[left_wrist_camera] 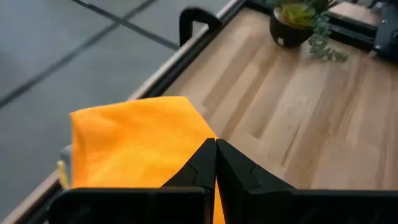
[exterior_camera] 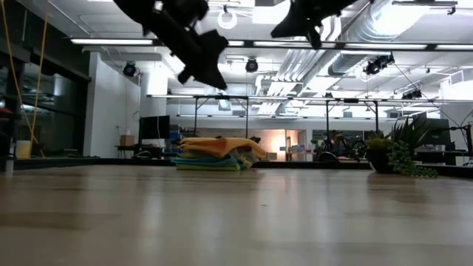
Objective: Fold microfiber towels
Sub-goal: Put the folded microfiber towels into the transparent bin
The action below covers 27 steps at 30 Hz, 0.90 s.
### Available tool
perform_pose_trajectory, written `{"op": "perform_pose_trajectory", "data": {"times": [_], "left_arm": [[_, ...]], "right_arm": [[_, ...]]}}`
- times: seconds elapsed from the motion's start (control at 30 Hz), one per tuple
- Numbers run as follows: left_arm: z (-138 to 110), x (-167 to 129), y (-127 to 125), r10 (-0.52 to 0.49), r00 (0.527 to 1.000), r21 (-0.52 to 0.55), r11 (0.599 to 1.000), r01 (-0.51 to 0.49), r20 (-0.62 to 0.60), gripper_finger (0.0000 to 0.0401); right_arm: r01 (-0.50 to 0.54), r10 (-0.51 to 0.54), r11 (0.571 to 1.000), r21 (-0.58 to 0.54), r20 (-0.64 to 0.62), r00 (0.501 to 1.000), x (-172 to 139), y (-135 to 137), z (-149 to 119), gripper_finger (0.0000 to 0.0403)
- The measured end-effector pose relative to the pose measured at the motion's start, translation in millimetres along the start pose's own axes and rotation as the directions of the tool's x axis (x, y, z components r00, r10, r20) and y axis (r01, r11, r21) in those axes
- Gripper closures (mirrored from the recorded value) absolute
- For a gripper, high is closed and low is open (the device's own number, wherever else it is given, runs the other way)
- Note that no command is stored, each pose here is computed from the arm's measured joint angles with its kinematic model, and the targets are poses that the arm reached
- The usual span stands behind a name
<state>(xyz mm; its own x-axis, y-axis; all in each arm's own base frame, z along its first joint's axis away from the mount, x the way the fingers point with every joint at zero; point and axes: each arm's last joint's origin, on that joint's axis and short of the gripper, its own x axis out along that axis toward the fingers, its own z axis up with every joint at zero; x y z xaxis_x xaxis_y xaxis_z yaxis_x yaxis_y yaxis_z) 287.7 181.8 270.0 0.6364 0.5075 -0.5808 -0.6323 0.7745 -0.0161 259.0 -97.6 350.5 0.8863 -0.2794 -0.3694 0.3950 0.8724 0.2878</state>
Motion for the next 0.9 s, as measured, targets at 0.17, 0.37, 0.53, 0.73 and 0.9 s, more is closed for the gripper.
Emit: {"op": "perform_pose_trajectory", "data": {"times": [0.17, 0.37, 0.53, 0.73, 0.9], "left_arm": [[5.6, 39.8, 24.8, 0.028, 0.995, -0.079, 0.996, -0.036, -0.099, 0.0401], [1.7, 87.9, 44.8, 0.049, 0.978, -0.108, 0.991, -0.073, -0.205, 0.0401], [-7.7, 116.8, 58.5, 0.042, 0.964, -0.140, 0.987, -0.081, -0.261, 0.0401], [-32.2, 135.4, 68.3, 0.046, 0.922, -0.134, 0.985, -0.104, -0.384, 0.0401], [-48.6, 139.6, 71.5, 0.017, 0.873, -0.137, 0.986, -0.096, -0.488, 0.0401]], "right_arm": [[-0.034, 0.023, 0.995, 0.090, 0.128, 0.992, -21.9, 12.3, -27.4, 0.0403], [-0.025, 0.006, 0.990, 0.138, 0.137, 0.991, -28.4, 21.1, -42.4, 0.0403], [-0.018, -0.001, 0.988, 0.151, 0.129, 0.992, -23.8, 26.9, -46.1, 0.0403], [-0.017, -0.009, 0.985, 0.171, 0.152, 0.988, -22.7, 29.4, -45.4, 0.0403], [-0.025, -0.005, 0.984, 0.176, 0.166, 0.986, -22.9, 29.8, -43.9, 0.0403]]}}
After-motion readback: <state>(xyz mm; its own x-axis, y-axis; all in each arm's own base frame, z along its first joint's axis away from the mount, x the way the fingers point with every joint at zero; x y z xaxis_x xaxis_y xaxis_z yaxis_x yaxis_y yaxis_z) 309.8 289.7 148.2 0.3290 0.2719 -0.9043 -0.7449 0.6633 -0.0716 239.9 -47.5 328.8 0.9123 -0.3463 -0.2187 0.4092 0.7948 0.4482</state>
